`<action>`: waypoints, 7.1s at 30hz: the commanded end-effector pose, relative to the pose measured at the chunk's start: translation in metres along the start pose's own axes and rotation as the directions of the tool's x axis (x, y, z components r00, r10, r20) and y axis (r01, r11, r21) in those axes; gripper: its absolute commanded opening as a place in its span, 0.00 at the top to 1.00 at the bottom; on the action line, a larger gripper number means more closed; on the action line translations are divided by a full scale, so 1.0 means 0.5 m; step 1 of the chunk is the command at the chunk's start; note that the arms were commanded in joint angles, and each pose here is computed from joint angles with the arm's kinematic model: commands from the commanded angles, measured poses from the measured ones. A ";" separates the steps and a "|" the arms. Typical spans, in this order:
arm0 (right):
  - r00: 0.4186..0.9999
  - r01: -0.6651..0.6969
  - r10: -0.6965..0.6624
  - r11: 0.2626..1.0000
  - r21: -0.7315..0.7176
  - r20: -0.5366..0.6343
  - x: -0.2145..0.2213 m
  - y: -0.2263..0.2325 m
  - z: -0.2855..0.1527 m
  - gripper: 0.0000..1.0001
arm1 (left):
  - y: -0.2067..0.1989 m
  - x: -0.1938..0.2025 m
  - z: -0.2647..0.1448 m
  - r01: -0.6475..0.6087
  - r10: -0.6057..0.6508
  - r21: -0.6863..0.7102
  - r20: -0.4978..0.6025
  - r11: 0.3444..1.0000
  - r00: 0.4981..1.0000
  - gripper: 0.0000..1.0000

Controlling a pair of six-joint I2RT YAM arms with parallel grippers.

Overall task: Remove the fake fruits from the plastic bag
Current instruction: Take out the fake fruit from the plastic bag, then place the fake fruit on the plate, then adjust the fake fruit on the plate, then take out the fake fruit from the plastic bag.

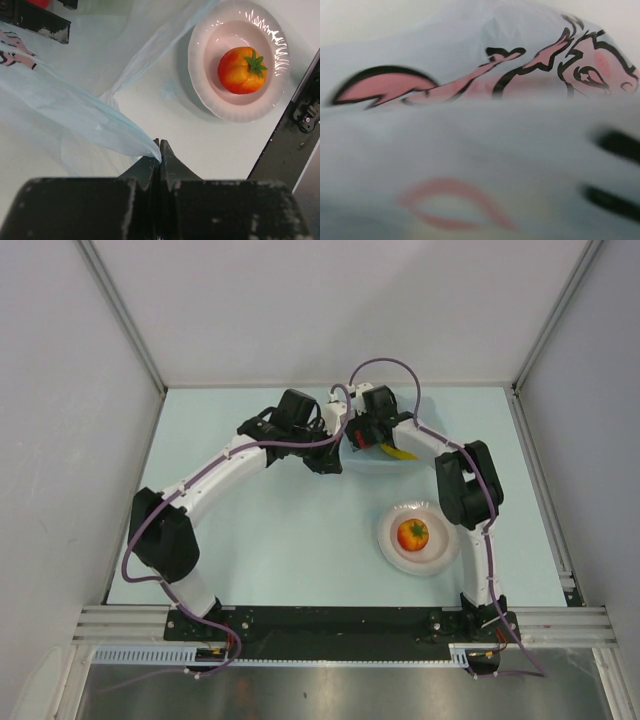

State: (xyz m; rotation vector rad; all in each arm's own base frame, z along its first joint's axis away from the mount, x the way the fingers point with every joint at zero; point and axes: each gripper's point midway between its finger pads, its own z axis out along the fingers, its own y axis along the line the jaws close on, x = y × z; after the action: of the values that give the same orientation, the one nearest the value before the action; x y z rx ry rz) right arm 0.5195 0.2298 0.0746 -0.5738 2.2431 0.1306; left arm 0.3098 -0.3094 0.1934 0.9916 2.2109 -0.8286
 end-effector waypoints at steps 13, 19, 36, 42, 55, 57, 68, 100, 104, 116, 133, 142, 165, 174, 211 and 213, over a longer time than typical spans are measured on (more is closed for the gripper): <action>0.985 0.094 -0.082 0.993 -0.068 0.153 -0.119 -0.012 -0.090 0.53 | -0.015 -0.019 -0.016 -0.047 0.047 -0.001 0.043 0.999 0.998 1.00; 0.988 0.093 -0.066 0.977 -0.192 0.143 -0.091 -0.001 -0.241 0.60 | 0.022 -0.045 0.002 -0.017 0.023 -0.085 0.070 0.996 0.997 1.00; 0.963 0.239 -0.264 0.720 -0.651 0.061 0.140 0.122 -0.609 0.61 | 0.008 -0.066 0.036 -0.014 0.016 -0.030 0.072 0.999 0.997 1.00; 0.912 0.180 -0.391 0.657 -0.732 -0.127 0.315 0.103 -0.633 0.61 | 0.000 -0.083 0.039 -0.002 0.003 -0.015 0.082 1.000 0.997 1.00; 0.930 -0.246 -0.038 0.677 -0.693 -0.366 0.382 -0.004 -0.581 0.60 | -0.017 -0.061 0.039 -0.048 0.049 -0.016 0.053 0.999 0.997 0.99; 0.914 -0.295 -0.016 0.661 -0.690 -0.406 0.400 -0.007 -0.567 0.60 | -0.022 -0.058 0.041 -0.059 0.059 -0.014 0.047 0.998 0.997 0.99; 0.858 -0.441 0.105 0.653 -0.615 -0.504 0.456 -0.058 -0.497 0.59 | -0.046 -0.039 0.045 -0.106 0.106 -0.008 0.015 0.994 0.994 0.99; 0.993 0.116 -0.118 0.898 -0.425 0.020 0.231 -0.046 -0.599 0.00 | -0.036 -0.067 0.035 -0.160 0.161 -0.054 0.025 0.986 0.987 0.99; 0.976 0.133 -0.205 0.833 -0.537 -0.075 0.268 0.051 -0.570 0.24 | -0.040 -0.074 0.027 -0.169 0.171 -0.053 0.033 0.984 0.985 0.99; 0.881 0.370 -0.472 0.737 -0.565 -0.038 0.378 0.119 -0.528 0.22 | -0.026 -0.061 -0.007 -0.215 0.221 -0.123 0.033 0.969 0.975 1.00; 0.793 0.547 -0.609 0.726 -0.417 -0.019 0.401 0.103 -0.485 0.60 | -0.025 -0.060 0.005 -0.203 0.207 -0.109 0.027 0.973 0.978 1.00; 0.730 0.667 -0.667 0.645 -0.372 0.152 0.347 0.164 -0.486 0.61 | -0.028 -0.055 0.011 -0.195 0.197 -0.092 0.020 0.977 0.980 1.00; 0.822 0.542 -0.458 0.810 -0.222 0.339 0.147 0.136 -0.567 0.04 | -0.026 -0.052 0.012 -0.178 0.180 -0.081 0.018 0.981 0.984 1.00; 0.868 0.420 -0.374 0.904 -0.081 0.327 0.014 0.047 -0.440 0.35 | -0.033 -0.062 0.005 -0.172 0.174 -0.071 0.030 0.983 0.984 1.00; 0.743 0.666 -0.668 0.743 0.057 0.030 0.042 -0.180 -0.115 0.67 | -0.033 -0.055 -0.038 -0.204 0.206 -0.055 0.053 0.977 0.977 1.00; 0.751 0.649 -0.653 0.757 0.080 0.092 -0.005 -0.174 -0.167 0.73 | -0.035 -0.053 -0.037 -0.201 0.203 -0.049 0.055 0.978 0.978 0.99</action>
State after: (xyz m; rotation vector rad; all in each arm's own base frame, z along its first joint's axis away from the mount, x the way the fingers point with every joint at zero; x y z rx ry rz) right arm 0.5060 0.1220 0.0771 -1.3057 1.8951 -0.2883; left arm 0.3090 -0.3180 0.2051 1.1315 2.1103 -0.6820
